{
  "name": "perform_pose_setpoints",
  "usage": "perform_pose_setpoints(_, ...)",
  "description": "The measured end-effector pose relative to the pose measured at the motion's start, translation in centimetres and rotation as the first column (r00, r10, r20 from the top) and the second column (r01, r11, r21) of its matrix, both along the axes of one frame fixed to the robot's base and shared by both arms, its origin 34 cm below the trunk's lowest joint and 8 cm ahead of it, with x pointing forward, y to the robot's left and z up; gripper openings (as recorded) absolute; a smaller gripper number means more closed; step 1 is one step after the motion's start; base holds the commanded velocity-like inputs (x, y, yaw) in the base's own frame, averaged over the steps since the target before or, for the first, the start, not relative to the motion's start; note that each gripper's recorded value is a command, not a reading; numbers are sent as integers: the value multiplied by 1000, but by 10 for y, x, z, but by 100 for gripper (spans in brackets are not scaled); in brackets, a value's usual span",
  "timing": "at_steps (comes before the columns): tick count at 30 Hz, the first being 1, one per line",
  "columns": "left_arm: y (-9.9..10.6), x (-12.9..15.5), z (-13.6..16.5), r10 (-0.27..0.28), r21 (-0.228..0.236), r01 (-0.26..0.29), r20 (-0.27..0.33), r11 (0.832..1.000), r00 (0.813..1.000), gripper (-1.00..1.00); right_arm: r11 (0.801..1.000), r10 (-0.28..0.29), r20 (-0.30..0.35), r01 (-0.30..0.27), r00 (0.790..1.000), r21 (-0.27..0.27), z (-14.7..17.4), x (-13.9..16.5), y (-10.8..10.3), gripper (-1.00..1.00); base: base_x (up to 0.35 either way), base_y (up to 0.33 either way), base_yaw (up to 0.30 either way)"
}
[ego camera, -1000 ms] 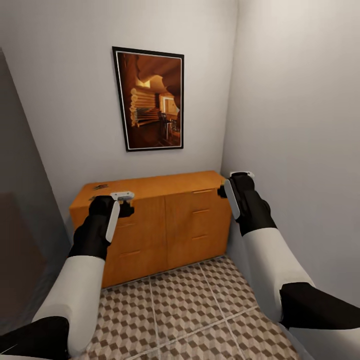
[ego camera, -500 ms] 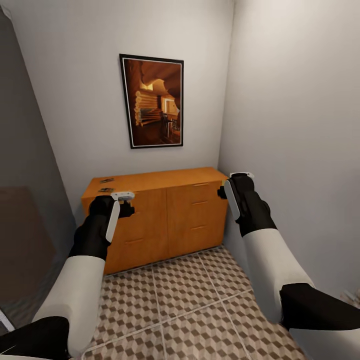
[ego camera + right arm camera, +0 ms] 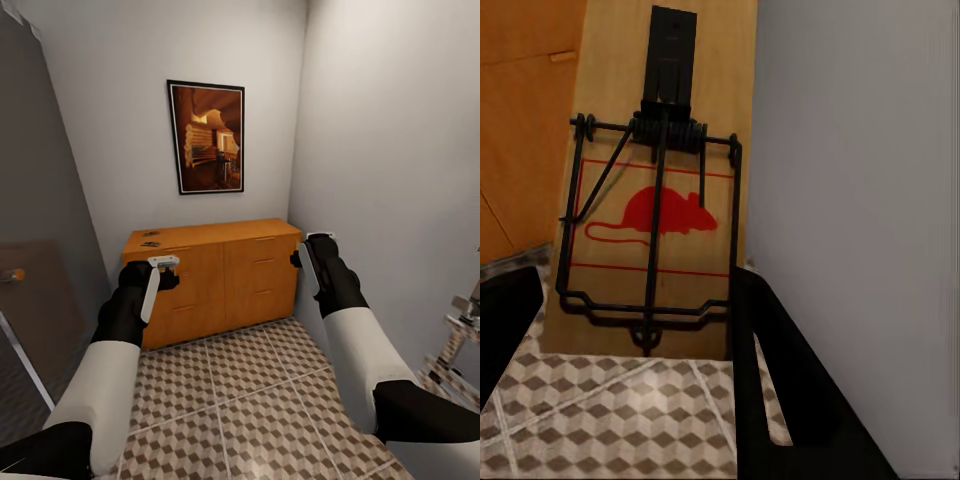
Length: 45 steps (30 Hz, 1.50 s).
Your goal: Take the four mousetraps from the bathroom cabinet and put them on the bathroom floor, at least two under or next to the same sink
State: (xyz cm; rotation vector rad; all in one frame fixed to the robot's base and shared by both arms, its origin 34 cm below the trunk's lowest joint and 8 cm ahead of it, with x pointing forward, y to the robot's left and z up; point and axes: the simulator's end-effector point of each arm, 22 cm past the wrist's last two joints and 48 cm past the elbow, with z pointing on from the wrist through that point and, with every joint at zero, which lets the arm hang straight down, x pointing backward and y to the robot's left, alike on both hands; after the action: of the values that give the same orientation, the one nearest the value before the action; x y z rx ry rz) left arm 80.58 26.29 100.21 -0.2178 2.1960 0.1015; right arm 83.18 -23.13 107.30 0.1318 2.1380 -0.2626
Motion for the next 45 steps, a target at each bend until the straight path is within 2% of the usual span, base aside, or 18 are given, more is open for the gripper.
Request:
perform_pose_setpoints(29,-6,-2,-25,-14,-2,14,-58,1000,998,-100,1000,-4,-15,4,1000,-5,-10,-3,-1,-100,-346,0,0)
perform_pose_setpoints(45,-19,-13,-90,-48,-8,47,-214,999,976,-100,1000,0,-107,1,994,4,-72,-21,0,-100,-346,0,0)
